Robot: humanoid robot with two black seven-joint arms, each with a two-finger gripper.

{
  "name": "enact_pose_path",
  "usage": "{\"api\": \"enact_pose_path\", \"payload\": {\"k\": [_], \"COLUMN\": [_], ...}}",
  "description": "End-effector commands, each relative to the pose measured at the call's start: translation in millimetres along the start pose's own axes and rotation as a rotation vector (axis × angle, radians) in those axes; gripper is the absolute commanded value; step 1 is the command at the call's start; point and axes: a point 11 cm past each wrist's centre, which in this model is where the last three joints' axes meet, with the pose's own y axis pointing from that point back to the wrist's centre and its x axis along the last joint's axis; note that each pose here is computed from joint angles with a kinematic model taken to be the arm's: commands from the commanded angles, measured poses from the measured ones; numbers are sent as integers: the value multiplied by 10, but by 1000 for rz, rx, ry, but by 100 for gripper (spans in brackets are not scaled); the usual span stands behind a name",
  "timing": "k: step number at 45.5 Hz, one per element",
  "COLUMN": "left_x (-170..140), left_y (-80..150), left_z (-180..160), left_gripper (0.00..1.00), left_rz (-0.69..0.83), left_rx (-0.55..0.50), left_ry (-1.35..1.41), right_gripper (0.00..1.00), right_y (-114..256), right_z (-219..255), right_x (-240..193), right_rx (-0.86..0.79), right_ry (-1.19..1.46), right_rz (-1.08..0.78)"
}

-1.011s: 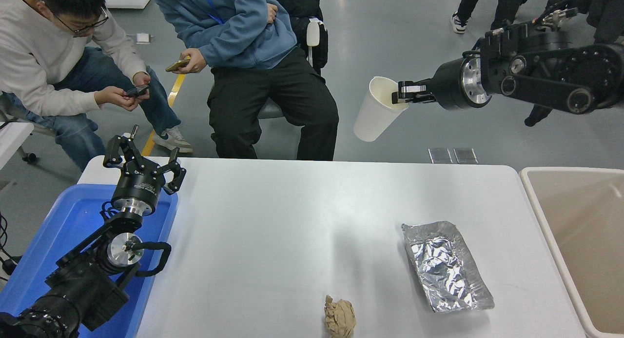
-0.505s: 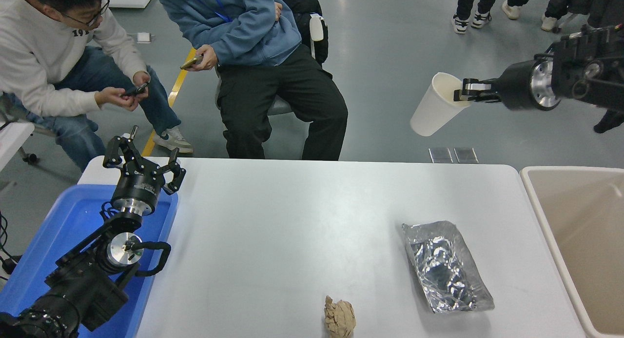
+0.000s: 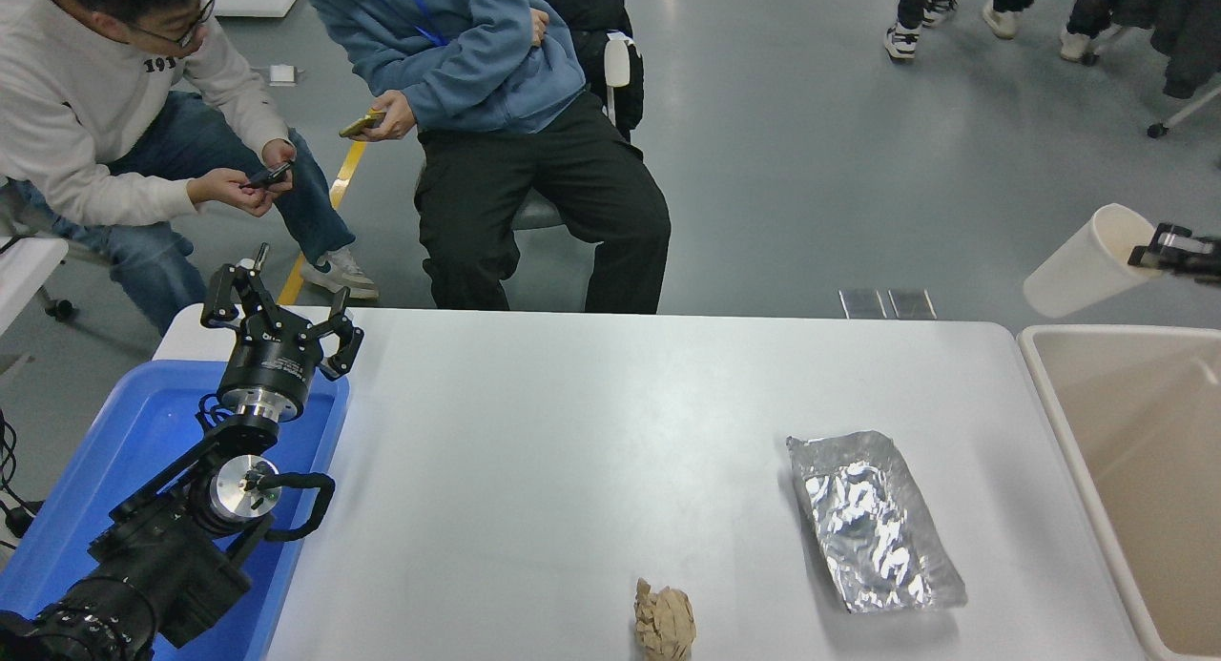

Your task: Dispose of the paper cup in the dustbin

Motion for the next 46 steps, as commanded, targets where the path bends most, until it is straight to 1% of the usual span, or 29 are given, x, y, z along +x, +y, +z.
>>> {"api": "enact_pose_path", "payload": {"k": [1, 10, 14, 22, 31, 46], "left_x": [0, -3, -4, -4, 0, 0], "left_y": [0, 0, 1, 0, 1, 0], "left_z": [1, -6, -9, -6, -2, 1], "left_gripper": [100, 100, 100, 100, 100, 100], "left_rz": [-1, 0, -1, -1, 0, -1], "left_rx": [0, 0, 2, 0, 1, 0], "left_ry": [1, 1, 1, 2, -1, 1], "right_gripper": [0, 0, 0, 0, 0, 0], "right_y": [102, 120, 64, 45, -153, -258], "right_z": [804, 1153, 1232, 1556, 1496, 1479], "right_x": [-247, -467, -524, -719, -968, -1223], "right_rx": [-164, -238, -269, -373, -393, -432], "right_ry": [-60, -104, -96, -151, -130, -139], "right_rz": [49, 61, 71, 120, 117, 146]}}
